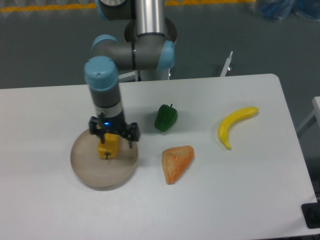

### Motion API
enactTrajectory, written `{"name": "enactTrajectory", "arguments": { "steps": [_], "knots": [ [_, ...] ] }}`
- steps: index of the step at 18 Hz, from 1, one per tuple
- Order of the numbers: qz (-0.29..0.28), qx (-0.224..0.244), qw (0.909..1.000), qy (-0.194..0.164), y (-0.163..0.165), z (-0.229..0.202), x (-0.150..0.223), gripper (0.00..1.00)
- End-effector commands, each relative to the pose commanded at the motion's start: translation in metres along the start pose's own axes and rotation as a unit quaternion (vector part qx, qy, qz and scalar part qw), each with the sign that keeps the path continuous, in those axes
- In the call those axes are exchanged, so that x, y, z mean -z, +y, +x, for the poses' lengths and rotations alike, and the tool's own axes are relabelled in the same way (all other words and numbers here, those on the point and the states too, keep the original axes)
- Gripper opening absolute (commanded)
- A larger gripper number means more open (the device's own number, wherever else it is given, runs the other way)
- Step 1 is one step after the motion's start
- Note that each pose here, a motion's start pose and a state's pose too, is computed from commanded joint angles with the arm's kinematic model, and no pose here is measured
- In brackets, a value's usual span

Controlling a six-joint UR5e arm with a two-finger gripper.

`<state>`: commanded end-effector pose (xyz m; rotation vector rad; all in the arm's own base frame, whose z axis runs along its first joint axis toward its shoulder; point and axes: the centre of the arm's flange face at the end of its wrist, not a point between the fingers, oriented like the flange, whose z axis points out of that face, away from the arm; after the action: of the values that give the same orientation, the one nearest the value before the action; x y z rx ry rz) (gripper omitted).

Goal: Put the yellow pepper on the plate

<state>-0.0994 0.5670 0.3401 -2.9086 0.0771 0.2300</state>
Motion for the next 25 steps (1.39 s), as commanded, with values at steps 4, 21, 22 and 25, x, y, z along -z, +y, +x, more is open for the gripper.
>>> {"name": "enactTrajectory", "arguments": {
  "steps": [4, 21, 22, 25],
  "knots": [
    [-0.019, -0.044, 0.9987, -0.018, 0.015, -0.043, -0.002, 1.0],
    [-0.026, -0.155, 0.9835, -0.091, 0.029, -0.178, 0.034, 1.0],
    [-0.026, -0.155, 0.9834, -0.091, 0.029, -0.178, 0.034, 1.0],
    [-0.025, -0.153, 0.9834, -0.094, 0.029, -0.182, 0.036, 1.0]
  ]
}}
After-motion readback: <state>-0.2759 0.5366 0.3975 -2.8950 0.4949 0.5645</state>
